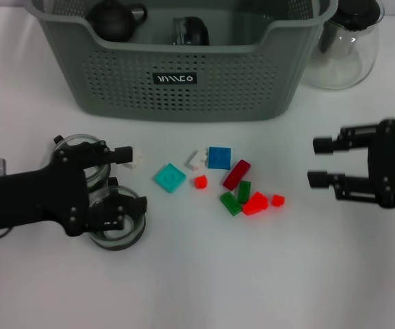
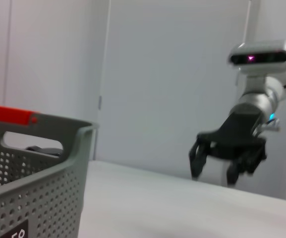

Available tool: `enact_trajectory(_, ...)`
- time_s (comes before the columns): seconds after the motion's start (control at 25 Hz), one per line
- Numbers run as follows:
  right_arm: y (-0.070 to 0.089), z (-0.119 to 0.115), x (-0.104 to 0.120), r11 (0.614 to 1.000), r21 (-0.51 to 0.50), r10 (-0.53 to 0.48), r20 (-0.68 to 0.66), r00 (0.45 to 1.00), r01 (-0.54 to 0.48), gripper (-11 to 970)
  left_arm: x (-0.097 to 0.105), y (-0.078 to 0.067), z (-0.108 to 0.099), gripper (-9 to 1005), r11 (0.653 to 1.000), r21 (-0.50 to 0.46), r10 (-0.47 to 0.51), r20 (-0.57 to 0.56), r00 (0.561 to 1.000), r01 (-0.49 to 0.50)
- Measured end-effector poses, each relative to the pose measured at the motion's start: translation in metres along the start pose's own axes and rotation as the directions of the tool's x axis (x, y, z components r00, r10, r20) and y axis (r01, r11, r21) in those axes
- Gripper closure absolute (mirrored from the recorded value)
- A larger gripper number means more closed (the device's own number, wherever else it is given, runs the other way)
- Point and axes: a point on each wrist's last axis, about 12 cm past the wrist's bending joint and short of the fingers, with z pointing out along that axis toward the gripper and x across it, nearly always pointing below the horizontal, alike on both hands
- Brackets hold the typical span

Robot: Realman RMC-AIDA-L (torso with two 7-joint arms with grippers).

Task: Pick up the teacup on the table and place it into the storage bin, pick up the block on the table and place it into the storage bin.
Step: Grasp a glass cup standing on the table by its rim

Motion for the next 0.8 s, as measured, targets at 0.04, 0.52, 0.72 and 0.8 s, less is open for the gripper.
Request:
enact_trajectory(0.04,-0.001,0.001,0.004,1.000,-0.002,0.010,-0.011,1.000,-0.010,425,-0.005,0.002,-0.003,177,1.000,0.015,0.005,-0.018,1.000,-0.005)
enact_trajectory(0.52,-0.015,0.004,0.021,0.999,0.007,0.047,0.107,0.993,-0.048,425,-0.107,0.019,0.007,203,0.999,0.019,-0.017,-0.668,0.744,0.040)
enact_trajectory(0.72,-0.017,0.006,0.018,0.999,-0.002,0.042,0.100,0.994,-0.042,425,-0.127,0.021,0.036,288,0.995,-0.095,-0.059,-0.791,0.608,-0.027)
enact_trajectory(0.8,-0.018,0.007,0.017,0.999,-0.006,0.040,0.097,0.994,-0.040,425,-0.129,0.020,0.046,330,0.993,-0.076,-0.015,-0.849,0.529,-0.095)
